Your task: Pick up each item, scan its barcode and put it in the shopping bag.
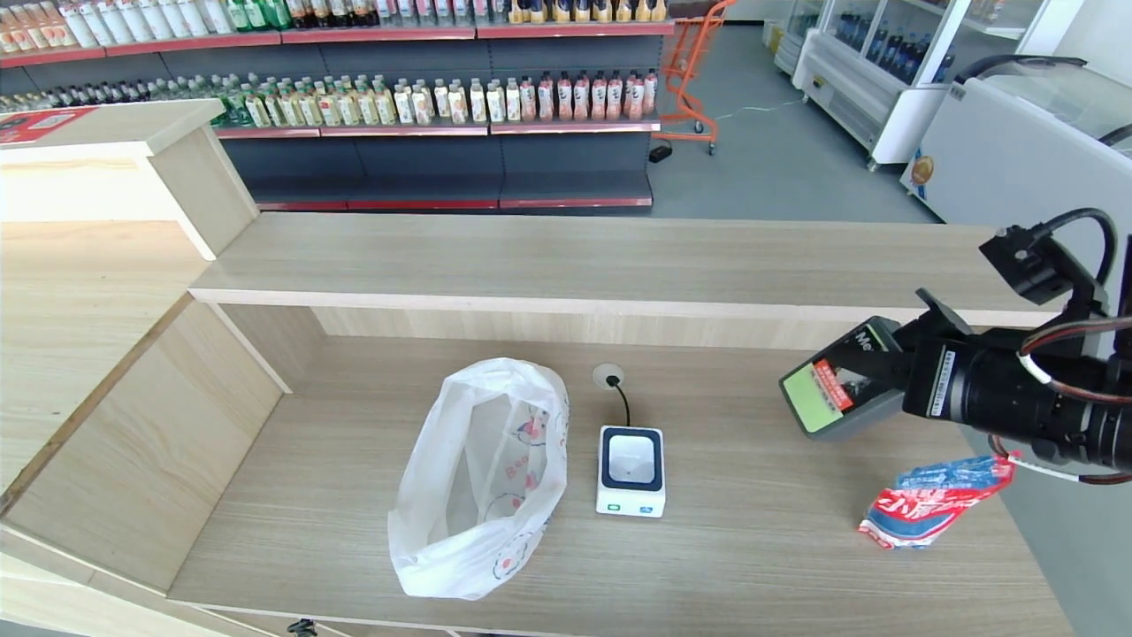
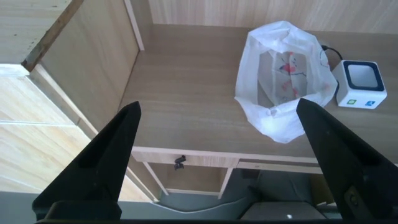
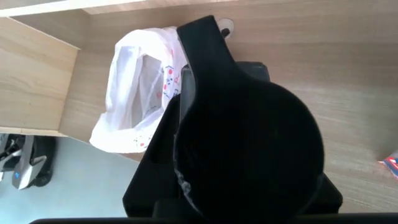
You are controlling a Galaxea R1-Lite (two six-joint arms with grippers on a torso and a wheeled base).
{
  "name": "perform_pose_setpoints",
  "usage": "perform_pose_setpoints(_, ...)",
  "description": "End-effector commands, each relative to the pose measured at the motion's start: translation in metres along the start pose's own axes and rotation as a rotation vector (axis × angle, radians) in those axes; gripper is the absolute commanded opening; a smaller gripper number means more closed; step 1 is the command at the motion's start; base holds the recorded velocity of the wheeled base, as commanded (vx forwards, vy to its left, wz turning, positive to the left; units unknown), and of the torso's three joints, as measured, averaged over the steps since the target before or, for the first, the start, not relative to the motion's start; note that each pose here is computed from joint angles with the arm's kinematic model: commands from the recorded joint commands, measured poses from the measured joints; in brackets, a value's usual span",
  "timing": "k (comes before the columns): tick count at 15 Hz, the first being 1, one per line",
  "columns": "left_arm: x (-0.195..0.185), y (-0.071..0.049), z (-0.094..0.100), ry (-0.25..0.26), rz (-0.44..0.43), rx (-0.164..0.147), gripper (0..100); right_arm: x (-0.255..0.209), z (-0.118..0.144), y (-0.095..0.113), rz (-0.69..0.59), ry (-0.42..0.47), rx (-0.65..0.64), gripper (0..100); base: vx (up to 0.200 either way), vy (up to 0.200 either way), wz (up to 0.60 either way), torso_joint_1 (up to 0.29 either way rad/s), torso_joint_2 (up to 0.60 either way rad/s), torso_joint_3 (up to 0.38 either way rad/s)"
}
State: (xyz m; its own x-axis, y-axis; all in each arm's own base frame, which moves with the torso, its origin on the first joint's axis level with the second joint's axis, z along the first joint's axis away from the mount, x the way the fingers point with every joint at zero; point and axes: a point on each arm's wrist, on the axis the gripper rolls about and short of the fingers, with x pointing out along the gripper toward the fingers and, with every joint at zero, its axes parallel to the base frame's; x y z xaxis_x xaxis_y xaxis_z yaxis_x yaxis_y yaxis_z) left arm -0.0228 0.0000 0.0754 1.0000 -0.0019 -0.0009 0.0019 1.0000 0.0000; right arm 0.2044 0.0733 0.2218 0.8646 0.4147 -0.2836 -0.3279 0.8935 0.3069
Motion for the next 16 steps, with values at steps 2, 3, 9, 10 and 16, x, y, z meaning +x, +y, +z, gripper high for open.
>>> perform_pose_setpoints(2,0.0,0.0,0.0,-0.001,0.002,0.0,100,0.004,-0.002,0.001,0.006,0.012,-0.001,0,0.0,0.2,0.0,0.022,0.02,-0.002)
perform_pose_setpoints(3,0.0,0.0,0.0,-0.001,0.002,0.003,100,0.008,-0.003,0.001,0.007,0.025,-0.001,0,0.0,0.2,0.0,-0.017,0.0,0.002)
perform_pose_setpoints(9,0.0,0.0,0.0,-0.001,0.002,-0.002,100,0.089,-0.021,0.011,0.031,0.184,-0.079,0,0.0,0.0,0.0,0.0,0.0,0.0)
perform_pose_setpoints(10,0.0,0.0,0.0,-0.001,0.002,-0.002,100,0.107,-0.027,0.016,0.046,0.214,-0.107,0,0.0,0.0,0.0,0.0,0.0,0.0)
perform_pose_setpoints(16,0.0,0.0,0.0,-0.001,0.002,-0.002,100,0.199,-0.079,0.046,0.095,0.339,-0.207,0,0.0,0.0,0.0,0.0,0.0,0.0)
